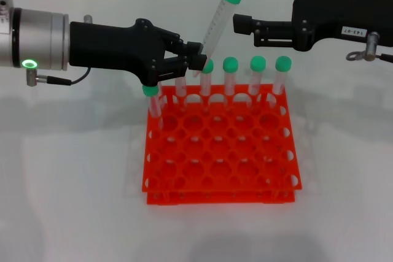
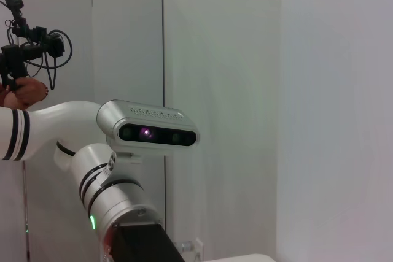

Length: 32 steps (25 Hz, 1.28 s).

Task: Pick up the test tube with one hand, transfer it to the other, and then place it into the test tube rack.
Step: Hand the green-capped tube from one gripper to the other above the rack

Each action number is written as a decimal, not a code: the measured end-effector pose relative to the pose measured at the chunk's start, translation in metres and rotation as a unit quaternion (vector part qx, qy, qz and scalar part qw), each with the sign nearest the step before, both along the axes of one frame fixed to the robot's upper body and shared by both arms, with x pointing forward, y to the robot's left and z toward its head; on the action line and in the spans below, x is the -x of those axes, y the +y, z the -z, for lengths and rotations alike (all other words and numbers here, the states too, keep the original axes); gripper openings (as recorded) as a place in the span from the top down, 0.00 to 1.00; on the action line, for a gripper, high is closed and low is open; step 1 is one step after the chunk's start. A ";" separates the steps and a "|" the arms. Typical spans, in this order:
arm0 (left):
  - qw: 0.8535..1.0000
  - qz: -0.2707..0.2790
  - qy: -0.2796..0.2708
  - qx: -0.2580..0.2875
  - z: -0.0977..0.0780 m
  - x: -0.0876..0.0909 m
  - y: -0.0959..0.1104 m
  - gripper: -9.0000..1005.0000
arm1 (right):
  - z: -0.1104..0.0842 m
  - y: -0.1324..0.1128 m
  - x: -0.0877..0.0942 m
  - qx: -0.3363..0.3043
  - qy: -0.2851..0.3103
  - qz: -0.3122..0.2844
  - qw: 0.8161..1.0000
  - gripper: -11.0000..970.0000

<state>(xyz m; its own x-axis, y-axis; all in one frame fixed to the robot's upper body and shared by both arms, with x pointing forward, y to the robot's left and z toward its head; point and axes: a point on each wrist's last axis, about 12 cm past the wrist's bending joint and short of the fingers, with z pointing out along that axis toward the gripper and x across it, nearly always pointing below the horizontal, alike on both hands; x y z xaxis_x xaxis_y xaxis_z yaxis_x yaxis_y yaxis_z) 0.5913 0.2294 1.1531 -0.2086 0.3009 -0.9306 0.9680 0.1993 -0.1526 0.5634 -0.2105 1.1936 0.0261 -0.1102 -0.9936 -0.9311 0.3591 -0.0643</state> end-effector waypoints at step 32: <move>1.000 0.012 0.001 0.002 0.001 0.003 -0.004 0.80 | 0.000 0.004 -0.002 -0.007 0.005 -0.008 1.000 0.29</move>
<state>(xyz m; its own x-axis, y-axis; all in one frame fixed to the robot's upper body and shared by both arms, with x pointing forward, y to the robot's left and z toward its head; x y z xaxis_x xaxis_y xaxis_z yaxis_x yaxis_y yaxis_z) 0.5887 0.2257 1.1525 -0.2022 0.3029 -0.9313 0.9725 0.1746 -0.1544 0.5653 -0.2060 1.1936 0.0178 -0.0960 -0.9952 -0.9373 0.3448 -0.0500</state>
